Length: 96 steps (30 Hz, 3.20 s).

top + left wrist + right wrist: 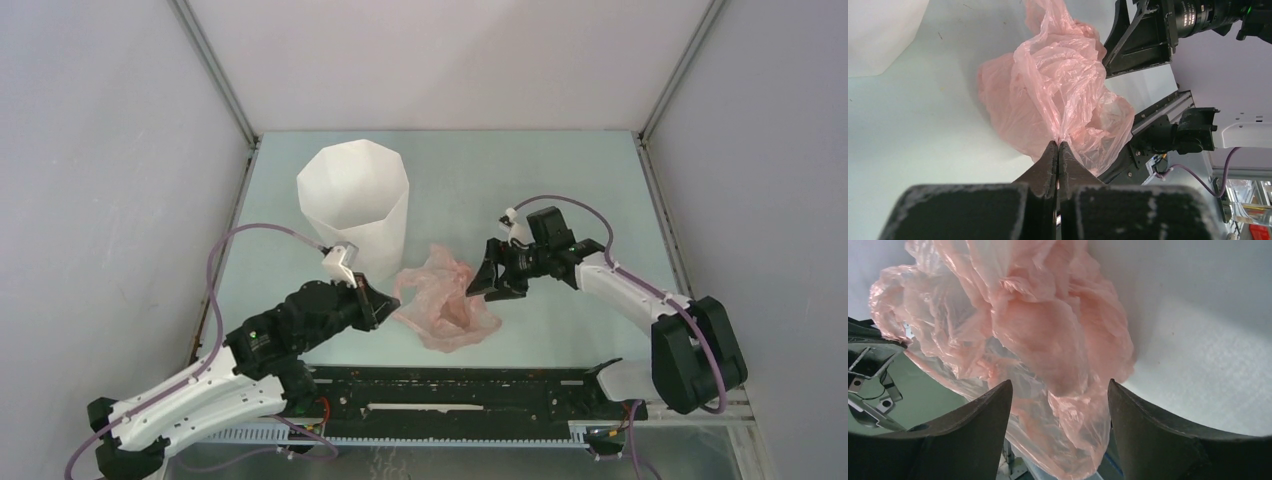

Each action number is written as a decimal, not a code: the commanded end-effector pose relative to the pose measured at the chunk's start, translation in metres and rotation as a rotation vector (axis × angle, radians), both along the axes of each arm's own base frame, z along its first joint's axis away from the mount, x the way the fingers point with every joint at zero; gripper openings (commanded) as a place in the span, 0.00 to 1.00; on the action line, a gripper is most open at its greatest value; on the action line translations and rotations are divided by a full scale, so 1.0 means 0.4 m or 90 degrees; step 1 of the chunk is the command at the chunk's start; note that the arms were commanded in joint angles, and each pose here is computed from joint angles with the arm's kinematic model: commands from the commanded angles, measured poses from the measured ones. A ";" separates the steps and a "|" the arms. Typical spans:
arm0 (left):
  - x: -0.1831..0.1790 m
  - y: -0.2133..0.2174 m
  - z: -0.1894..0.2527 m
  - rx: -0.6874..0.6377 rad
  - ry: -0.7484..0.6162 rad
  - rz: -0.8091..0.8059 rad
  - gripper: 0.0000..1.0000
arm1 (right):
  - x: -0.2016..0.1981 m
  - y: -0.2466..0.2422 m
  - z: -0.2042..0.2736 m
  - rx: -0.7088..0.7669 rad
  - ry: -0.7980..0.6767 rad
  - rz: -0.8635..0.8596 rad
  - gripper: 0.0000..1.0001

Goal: Put the trash bags into the trash bin

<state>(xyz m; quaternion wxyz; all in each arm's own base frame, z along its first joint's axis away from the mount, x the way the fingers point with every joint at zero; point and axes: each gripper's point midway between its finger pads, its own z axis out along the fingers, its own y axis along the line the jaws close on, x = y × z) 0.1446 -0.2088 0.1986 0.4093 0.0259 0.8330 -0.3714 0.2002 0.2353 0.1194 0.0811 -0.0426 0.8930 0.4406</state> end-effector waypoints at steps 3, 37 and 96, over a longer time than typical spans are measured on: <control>0.001 -0.011 0.017 0.012 -0.008 -0.020 0.00 | 0.042 0.056 -0.022 0.060 -0.058 0.017 0.55; 0.049 0.006 -0.131 0.102 0.043 0.092 0.00 | -0.035 -0.099 0.155 -0.061 -0.180 -0.047 0.86; 0.082 -0.113 0.127 0.154 -0.049 0.021 0.00 | 0.032 -0.112 0.158 -0.115 -0.211 -0.113 0.00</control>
